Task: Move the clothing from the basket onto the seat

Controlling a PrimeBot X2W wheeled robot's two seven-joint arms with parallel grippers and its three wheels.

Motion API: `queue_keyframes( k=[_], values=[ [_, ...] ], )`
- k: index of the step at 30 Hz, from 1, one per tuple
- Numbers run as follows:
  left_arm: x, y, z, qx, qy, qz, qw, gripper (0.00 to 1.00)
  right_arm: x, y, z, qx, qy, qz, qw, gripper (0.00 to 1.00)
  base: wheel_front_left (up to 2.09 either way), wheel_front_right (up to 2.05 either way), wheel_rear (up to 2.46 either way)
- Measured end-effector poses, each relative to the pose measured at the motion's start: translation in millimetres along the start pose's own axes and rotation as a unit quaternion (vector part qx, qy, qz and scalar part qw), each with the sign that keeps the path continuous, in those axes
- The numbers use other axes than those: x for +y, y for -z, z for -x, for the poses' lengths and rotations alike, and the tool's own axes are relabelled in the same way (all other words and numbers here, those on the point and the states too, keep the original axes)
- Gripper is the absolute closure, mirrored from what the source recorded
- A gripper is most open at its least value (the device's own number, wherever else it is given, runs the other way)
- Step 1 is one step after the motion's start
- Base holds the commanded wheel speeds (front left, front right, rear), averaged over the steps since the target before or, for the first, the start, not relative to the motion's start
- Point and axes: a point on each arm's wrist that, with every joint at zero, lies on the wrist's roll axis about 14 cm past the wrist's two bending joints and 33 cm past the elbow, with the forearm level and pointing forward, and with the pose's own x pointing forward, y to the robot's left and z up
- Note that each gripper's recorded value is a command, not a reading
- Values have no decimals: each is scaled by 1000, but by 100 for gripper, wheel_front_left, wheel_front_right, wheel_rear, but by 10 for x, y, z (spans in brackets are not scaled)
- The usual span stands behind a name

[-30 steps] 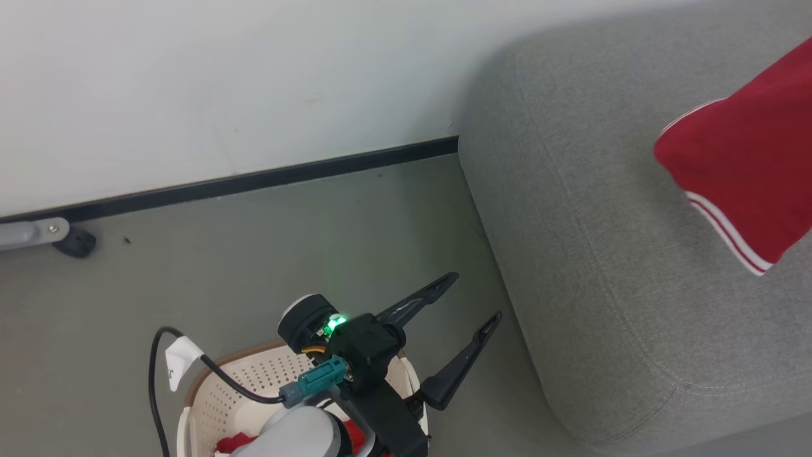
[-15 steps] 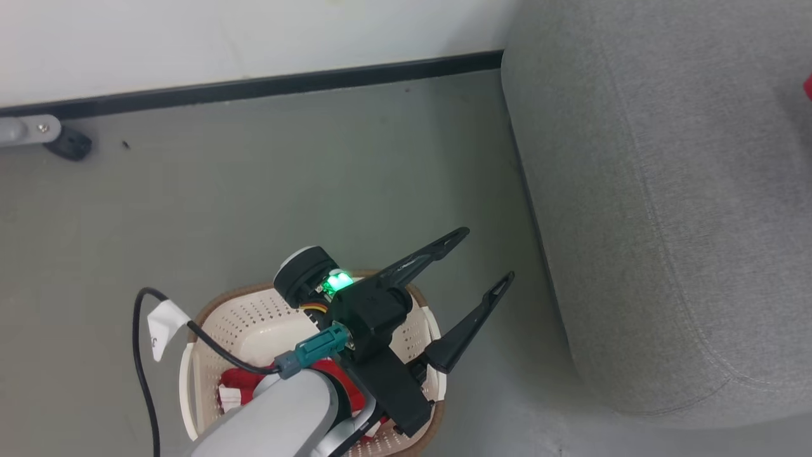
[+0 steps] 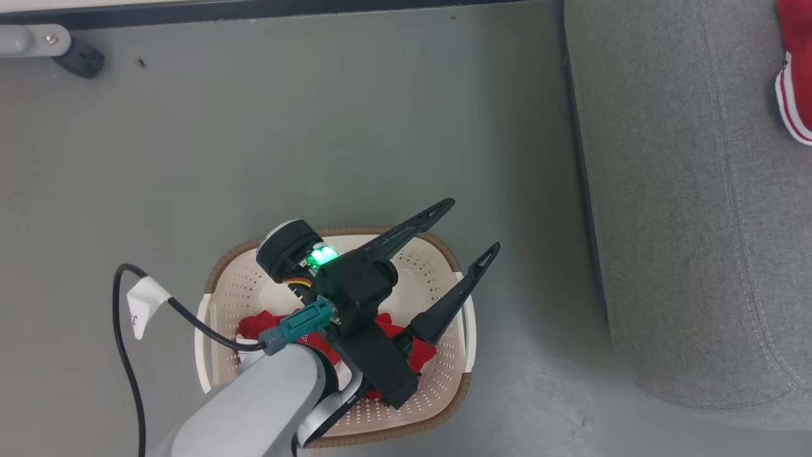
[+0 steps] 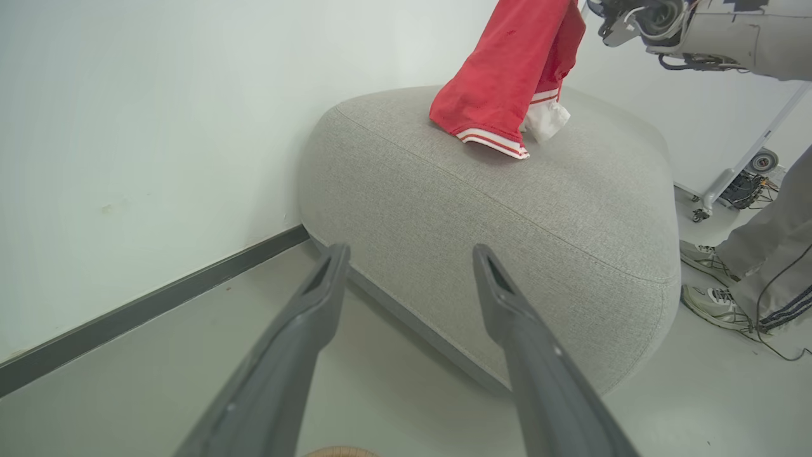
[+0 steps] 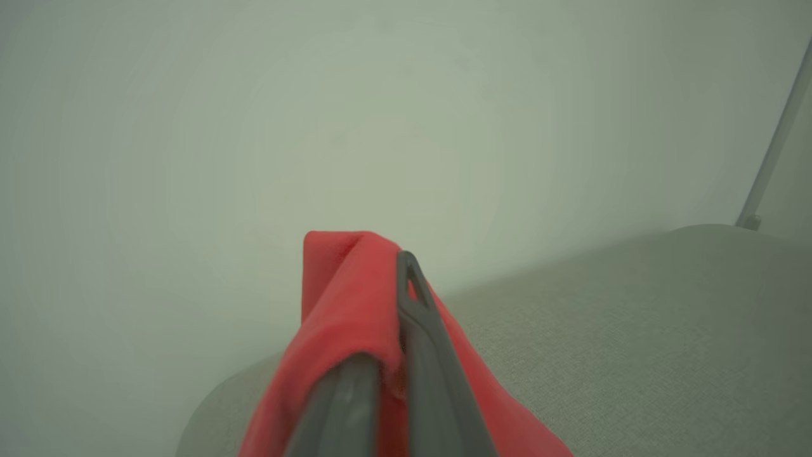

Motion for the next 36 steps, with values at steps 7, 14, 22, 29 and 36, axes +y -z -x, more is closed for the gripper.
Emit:
queue_keyframes(
  k=[7,14,22,29,36],
  values=[
    [90,64,42,5,-14,2,1000,0,198,613,151,81,-31,19,996,100,0,0,0],
    [110,60,57,4,-19,-3,1000,0,125,1134,437,201,-47,84,975,100,0,0,0],
    [42,-38,53,-8,-18,-9,1000,0,-56,1260,649,276,-48,136,950,29,0,0,0],
    [14,-133,83,-18,-23,-19,999,0,-98,1171,743,294,-62,153,942,0,0,0,0],
    [-28,-248,146,-26,-29,-32,999,0,-200,1064,916,302,-68,165,937,0,0,0,0]
  ],
)
